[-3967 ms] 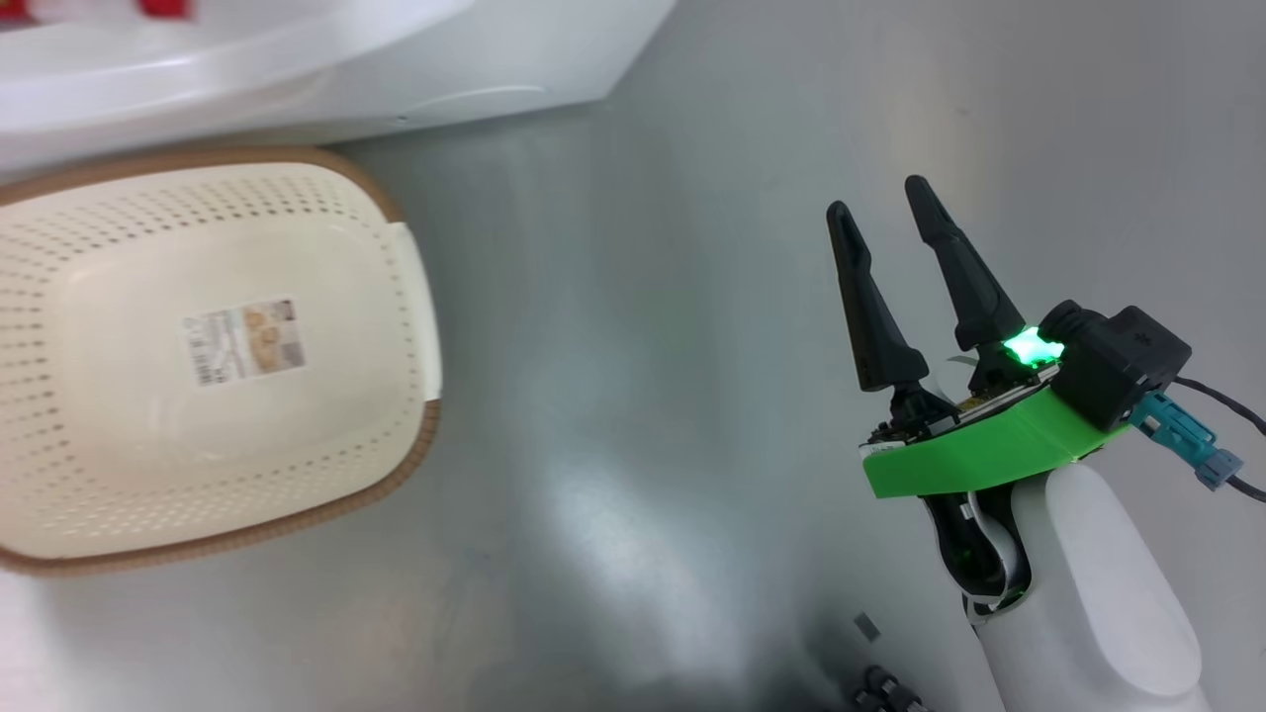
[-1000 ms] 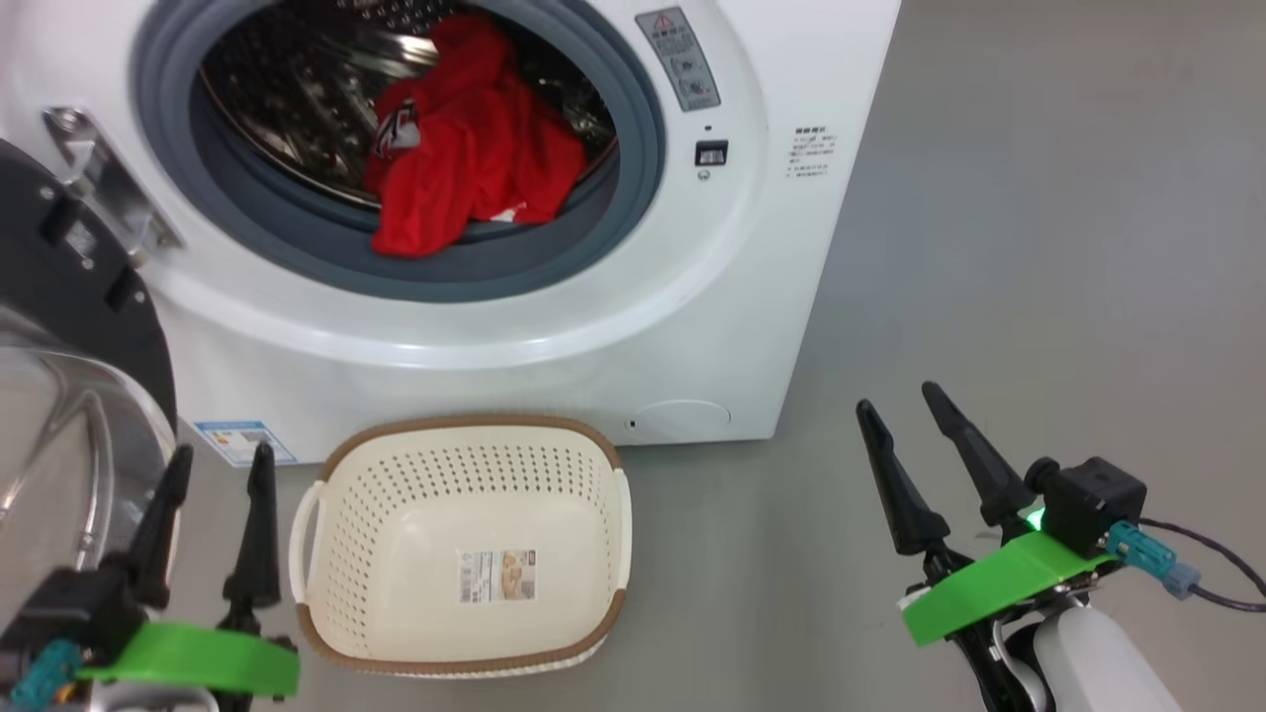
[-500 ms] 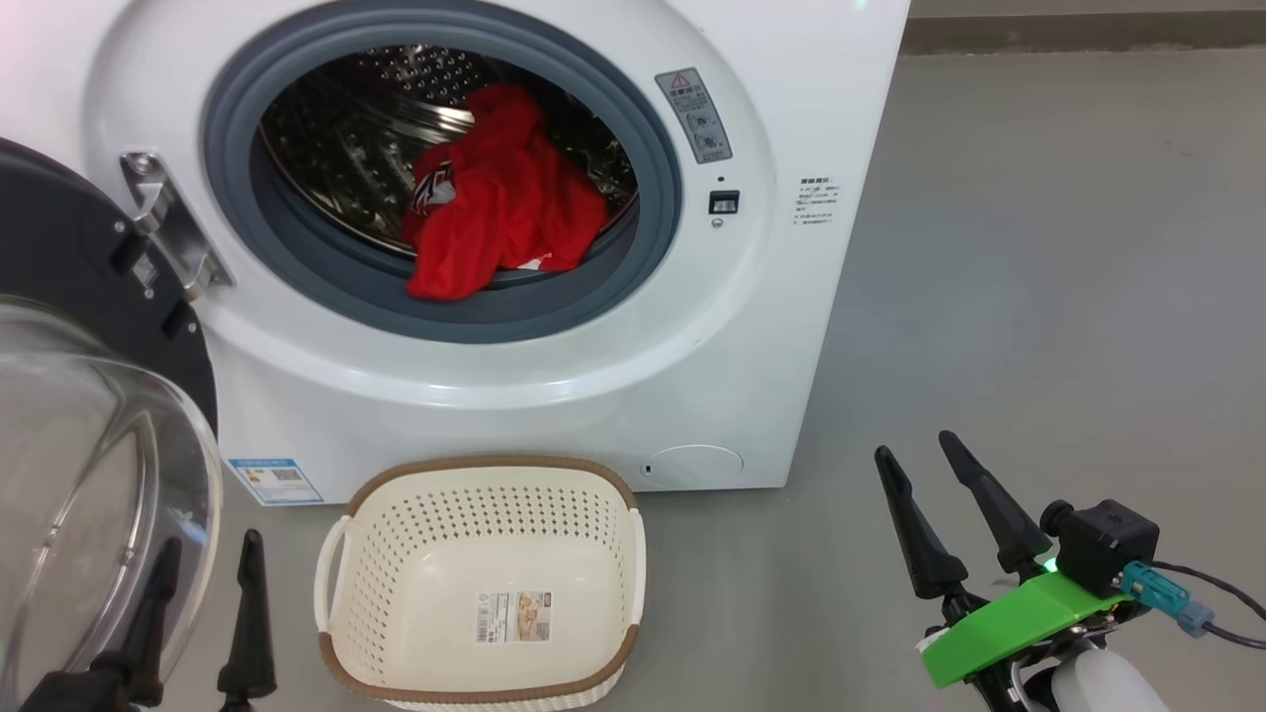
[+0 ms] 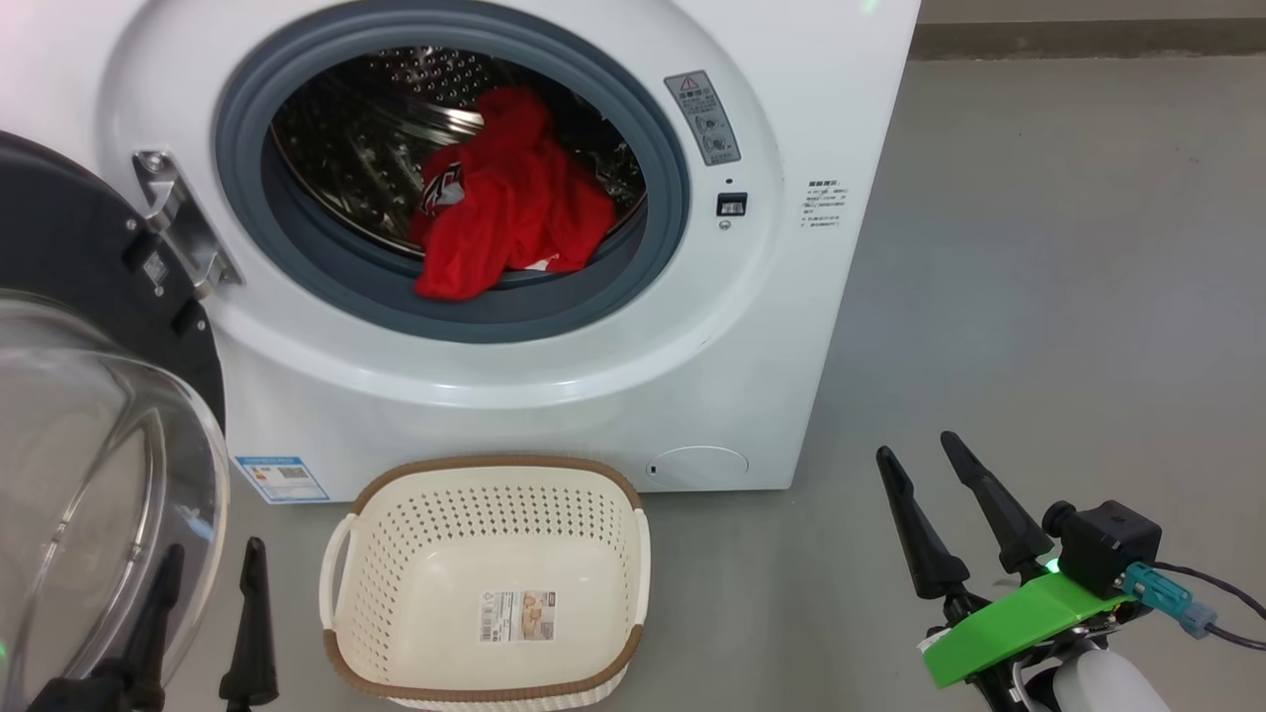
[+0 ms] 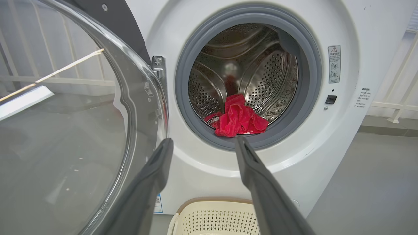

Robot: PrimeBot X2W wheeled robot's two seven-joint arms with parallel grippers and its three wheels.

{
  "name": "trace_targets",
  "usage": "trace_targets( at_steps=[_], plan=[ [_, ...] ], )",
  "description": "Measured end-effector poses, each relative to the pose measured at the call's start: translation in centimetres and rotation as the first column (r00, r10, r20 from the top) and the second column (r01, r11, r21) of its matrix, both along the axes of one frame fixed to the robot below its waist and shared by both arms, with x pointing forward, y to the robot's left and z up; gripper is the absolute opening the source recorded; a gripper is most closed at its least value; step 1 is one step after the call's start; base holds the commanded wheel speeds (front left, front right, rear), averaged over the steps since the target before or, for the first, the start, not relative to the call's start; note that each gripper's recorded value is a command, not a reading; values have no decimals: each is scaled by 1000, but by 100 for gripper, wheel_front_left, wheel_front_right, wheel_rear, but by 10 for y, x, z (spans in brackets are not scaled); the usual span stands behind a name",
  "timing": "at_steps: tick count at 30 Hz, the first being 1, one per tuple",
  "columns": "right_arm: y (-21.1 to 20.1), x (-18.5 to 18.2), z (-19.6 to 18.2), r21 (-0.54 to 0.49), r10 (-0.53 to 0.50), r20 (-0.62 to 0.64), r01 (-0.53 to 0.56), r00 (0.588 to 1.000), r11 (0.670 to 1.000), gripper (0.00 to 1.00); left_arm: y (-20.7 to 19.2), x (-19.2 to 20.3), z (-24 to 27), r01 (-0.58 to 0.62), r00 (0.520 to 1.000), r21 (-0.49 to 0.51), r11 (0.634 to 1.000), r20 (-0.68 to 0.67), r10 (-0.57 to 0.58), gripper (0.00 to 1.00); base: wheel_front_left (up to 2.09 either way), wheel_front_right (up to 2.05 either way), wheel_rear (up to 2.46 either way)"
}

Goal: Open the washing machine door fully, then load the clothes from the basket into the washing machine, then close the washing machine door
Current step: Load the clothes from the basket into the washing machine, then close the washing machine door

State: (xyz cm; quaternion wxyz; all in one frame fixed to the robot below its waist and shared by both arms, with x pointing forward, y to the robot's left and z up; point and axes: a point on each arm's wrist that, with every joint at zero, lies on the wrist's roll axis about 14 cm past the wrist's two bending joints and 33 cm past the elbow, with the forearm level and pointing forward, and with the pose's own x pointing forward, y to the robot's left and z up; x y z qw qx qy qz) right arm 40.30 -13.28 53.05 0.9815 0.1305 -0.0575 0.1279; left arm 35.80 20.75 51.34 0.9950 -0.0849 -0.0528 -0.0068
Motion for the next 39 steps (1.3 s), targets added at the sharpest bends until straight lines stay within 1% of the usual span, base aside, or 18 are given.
trace_targets(
  at_steps=[29, 34, 39],
  plan=[
    [0, 4, -8, 0, 0, -21, 0, 1000, 1000, 100, -1, 3, -6, 7, 1000, -1, 1000, -19, -7, 100, -1, 1, 0],
    [0, 4, -7, 0, 0, -19, 0, 1000, 1000, 100, 0, 3, -5, 7, 1000, 0, 1000, -17, -7, 100, -66, 66, 0],
    [1, 3, -6, 0, 1, -15, -1, 1000, 1000, 100, -1, 2, -4, 7, 1000, 0, 1000, -12, -7, 100, -134, 134, 0]
  ],
)
